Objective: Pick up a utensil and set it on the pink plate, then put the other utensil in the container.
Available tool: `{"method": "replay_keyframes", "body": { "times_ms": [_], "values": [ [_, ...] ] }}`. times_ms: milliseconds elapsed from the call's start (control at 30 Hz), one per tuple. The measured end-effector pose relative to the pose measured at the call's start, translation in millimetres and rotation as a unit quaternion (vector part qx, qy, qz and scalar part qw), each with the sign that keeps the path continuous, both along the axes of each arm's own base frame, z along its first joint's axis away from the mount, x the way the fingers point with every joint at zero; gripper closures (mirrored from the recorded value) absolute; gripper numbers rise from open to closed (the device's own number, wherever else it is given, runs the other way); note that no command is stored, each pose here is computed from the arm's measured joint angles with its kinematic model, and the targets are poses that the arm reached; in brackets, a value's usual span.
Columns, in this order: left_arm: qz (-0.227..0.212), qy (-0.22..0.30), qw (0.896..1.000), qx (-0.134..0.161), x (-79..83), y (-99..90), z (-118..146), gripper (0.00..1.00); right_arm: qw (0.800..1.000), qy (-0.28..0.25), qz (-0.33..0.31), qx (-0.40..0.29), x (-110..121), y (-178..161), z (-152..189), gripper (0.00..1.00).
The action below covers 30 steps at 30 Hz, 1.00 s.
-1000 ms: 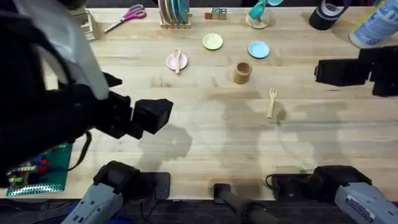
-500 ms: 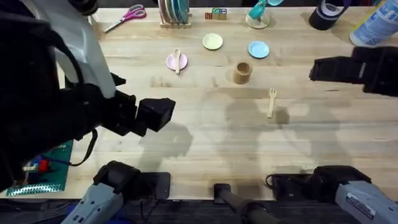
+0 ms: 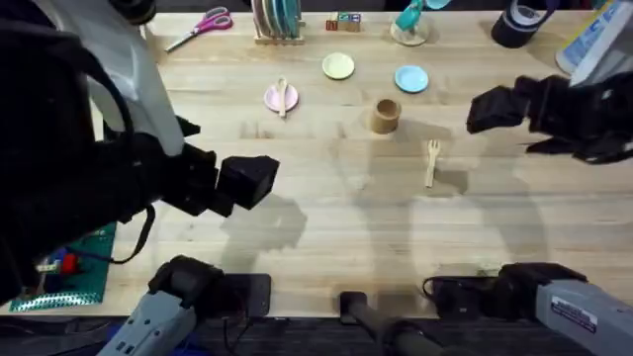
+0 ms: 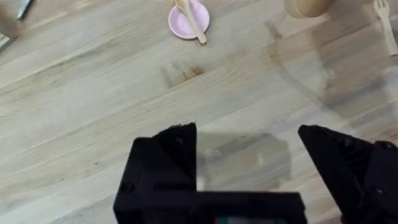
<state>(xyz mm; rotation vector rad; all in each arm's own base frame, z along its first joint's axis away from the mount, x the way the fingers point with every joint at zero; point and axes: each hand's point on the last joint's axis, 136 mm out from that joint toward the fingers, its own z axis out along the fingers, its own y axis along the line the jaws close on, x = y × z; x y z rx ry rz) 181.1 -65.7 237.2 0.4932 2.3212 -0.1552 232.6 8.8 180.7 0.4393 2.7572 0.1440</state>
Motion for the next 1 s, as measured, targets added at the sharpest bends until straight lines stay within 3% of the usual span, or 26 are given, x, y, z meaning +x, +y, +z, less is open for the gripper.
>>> {"method": "replay_keyframes", "body": {
  "times_ms": [233,433,1000],
  "values": [
    [0.0,0.0,1.0,0.0,0.0,0.1,0.0,0.005,1.0,0.023,-0.013,0.012,-3.2,20.3,-45.5,0.003],
    [0.0,0.0,1.0,0.0,0.0,0.0,0.0,0.007,0.999,0.034,-0.028,0.0,-2.5,27.2,-57.5,0.003],
    [0.0,0.0,1.0,0.0,0.0,0.0,0.0,0.006,0.996,0.068,-0.05,-0.017,40.8,30.7,-110.4,0.003]
  ]
}}
